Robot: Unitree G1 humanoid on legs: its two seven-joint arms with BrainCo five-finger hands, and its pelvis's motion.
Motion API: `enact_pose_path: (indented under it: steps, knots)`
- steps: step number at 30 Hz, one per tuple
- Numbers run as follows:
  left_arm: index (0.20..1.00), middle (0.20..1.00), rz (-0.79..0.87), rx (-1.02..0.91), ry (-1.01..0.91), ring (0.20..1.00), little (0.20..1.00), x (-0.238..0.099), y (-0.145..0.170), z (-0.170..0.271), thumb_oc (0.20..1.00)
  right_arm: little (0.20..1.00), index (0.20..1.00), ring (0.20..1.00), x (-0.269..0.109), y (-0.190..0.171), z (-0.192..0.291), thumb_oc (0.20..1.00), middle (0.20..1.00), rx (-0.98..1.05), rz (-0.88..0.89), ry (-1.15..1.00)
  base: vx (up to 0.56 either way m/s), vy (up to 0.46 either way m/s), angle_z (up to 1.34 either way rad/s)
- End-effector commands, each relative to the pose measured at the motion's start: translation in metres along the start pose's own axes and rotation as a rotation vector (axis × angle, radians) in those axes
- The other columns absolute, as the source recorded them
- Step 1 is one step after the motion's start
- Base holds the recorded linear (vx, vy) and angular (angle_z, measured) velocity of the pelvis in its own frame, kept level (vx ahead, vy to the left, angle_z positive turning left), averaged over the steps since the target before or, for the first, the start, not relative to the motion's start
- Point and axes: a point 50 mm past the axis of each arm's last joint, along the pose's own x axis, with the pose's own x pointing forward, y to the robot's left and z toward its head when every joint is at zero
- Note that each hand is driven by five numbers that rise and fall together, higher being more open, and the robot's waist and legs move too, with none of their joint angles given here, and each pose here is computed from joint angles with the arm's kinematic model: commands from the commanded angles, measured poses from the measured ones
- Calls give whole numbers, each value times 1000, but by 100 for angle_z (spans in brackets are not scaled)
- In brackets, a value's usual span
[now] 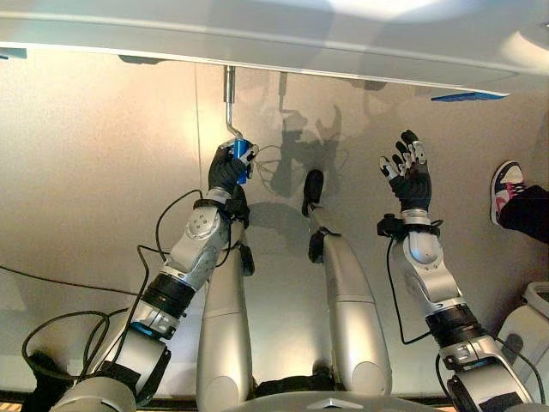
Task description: Raise the hospital bed
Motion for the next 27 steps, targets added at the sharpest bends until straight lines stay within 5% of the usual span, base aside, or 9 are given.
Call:
enact_pose_path:
  steps: [1, 14, 27]
  knots:
    - [200, 200, 64, 48, -114, 200, 200, -13, 22, 21, 200, 1000, 1000, 1000, -9, -16, 17, 1000, 1000, -30, -10, -89, -72, 39, 3]
    - [200, 200, 207, 49, -161, 200, 200, -44, 60, 29, 200, 1000, 1000, 1000, -13, -28, 21, 1000, 1000, -49, -8, -105, 3, 15, 3]
    - [200, 200, 412, 189, -122, 200, 200, -25, 99, 29, 200, 1000, 1000, 1000, -9, -30, 22, 1000, 1000, -44, -7, -110, 1, 13, 0]
